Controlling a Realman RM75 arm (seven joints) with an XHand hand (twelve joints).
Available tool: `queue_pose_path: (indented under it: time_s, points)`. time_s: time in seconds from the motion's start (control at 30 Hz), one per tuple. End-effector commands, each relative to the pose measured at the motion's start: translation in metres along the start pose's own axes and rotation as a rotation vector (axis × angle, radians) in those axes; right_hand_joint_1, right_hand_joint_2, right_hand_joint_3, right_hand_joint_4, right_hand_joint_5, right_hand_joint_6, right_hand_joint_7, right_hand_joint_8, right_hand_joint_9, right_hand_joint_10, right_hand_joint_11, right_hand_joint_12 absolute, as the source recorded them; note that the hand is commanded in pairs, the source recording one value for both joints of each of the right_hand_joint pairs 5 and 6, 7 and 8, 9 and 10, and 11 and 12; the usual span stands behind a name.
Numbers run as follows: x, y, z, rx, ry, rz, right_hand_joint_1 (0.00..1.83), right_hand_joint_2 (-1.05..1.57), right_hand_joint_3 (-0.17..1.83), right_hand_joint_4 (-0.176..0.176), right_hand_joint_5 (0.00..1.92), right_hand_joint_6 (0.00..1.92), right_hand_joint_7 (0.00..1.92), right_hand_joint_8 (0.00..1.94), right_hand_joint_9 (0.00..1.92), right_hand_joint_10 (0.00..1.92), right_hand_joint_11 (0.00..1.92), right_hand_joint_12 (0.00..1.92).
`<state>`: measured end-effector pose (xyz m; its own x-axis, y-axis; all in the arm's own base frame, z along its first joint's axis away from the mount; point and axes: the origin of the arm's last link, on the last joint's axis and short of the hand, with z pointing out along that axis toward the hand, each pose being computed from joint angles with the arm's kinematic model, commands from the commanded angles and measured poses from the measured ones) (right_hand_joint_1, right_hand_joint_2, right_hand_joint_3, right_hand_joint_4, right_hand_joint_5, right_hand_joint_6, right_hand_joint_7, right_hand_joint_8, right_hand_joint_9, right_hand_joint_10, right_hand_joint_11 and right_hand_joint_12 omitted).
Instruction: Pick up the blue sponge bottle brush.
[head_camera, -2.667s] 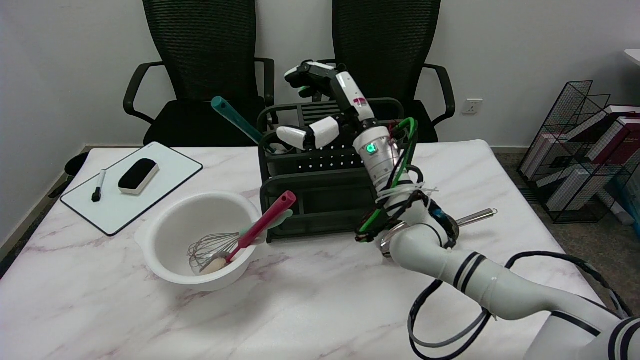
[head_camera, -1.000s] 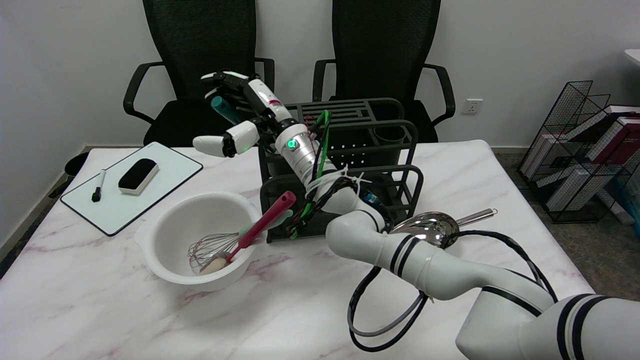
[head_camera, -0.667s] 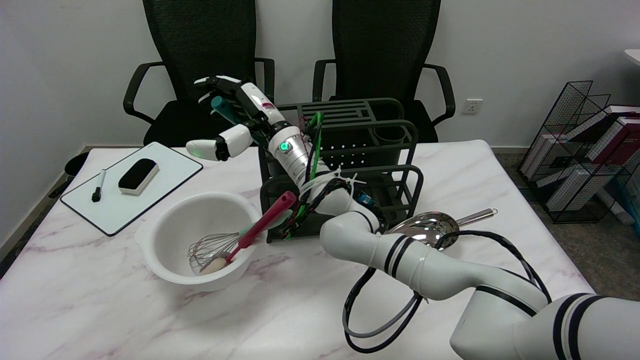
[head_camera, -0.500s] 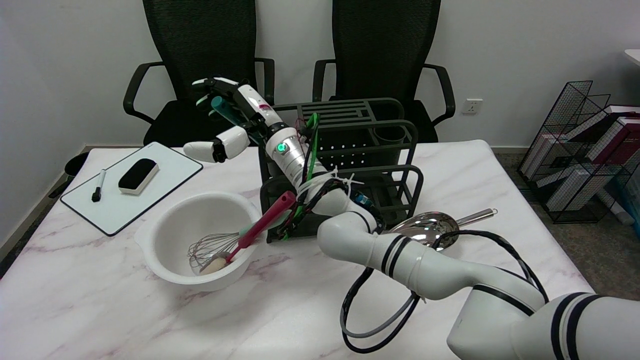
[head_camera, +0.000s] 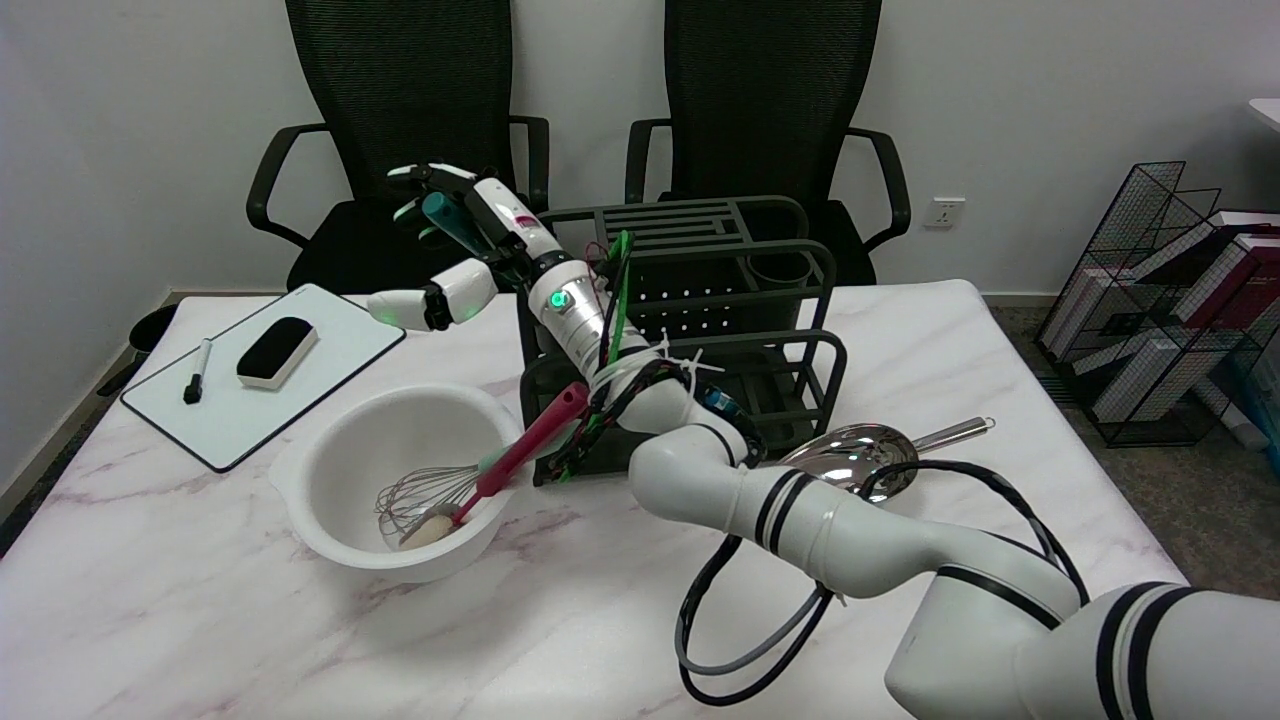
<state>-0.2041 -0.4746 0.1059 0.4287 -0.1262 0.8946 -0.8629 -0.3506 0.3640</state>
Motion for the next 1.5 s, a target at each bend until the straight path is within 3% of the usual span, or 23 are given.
queue_pose_path:
  time_s: [0.03,0.33,0.63,0.77,0.97,1.1,1.2,1.4,1.5]
  points:
    - [0.0008,0.0063,0.0028,-0.022,0.006,-0.005,1.06,-0.19,1.01,0.000,0.43,0.43,0.68,0.68,0.54,0.54,0.65,0.65]
    - [0.0029,0.0072,0.0043,-0.027,0.012,-0.005,1.04,-0.19,1.01,0.000,0.52,0.52,0.70,0.70,0.58,0.58,0.67,0.67]
    - [0.0045,0.0083,0.0043,-0.030,0.016,-0.005,1.05,-0.15,0.98,0.000,0.53,0.53,0.73,0.73,0.63,0.63,0.87,0.87]
    - [0.0045,0.0083,0.0043,-0.030,0.016,-0.005,1.05,-0.14,0.97,0.000,0.54,0.54,0.74,0.74,0.69,0.69,1.13,1.13]
    - [0.0072,0.0093,0.0049,-0.032,0.021,-0.007,1.05,-0.12,0.96,0.000,0.53,0.53,0.77,0.77,0.76,0.76,1.29,1.29]
    - [0.0077,0.0101,0.0053,-0.035,0.021,-0.010,1.05,-0.09,0.95,0.000,0.58,0.58,0.96,0.96,0.90,0.90,1.38,1.38]
    - [0.0077,0.0106,0.0052,-0.036,0.021,-0.010,1.04,-0.08,0.97,0.000,0.70,0.70,1.06,1.06,0.97,0.97,1.41,1.41]
    - [0.0094,0.0101,0.0058,-0.034,0.027,-0.009,0.98,0.15,0.84,0.000,1.38,1.38,1.17,1.17,1.06,1.06,1.43,1.43]
    - [0.0106,0.0095,0.0059,-0.029,0.035,-0.009,0.97,0.22,0.80,0.000,1.54,1.54,1.19,1.19,1.07,1.07,1.43,1.43]
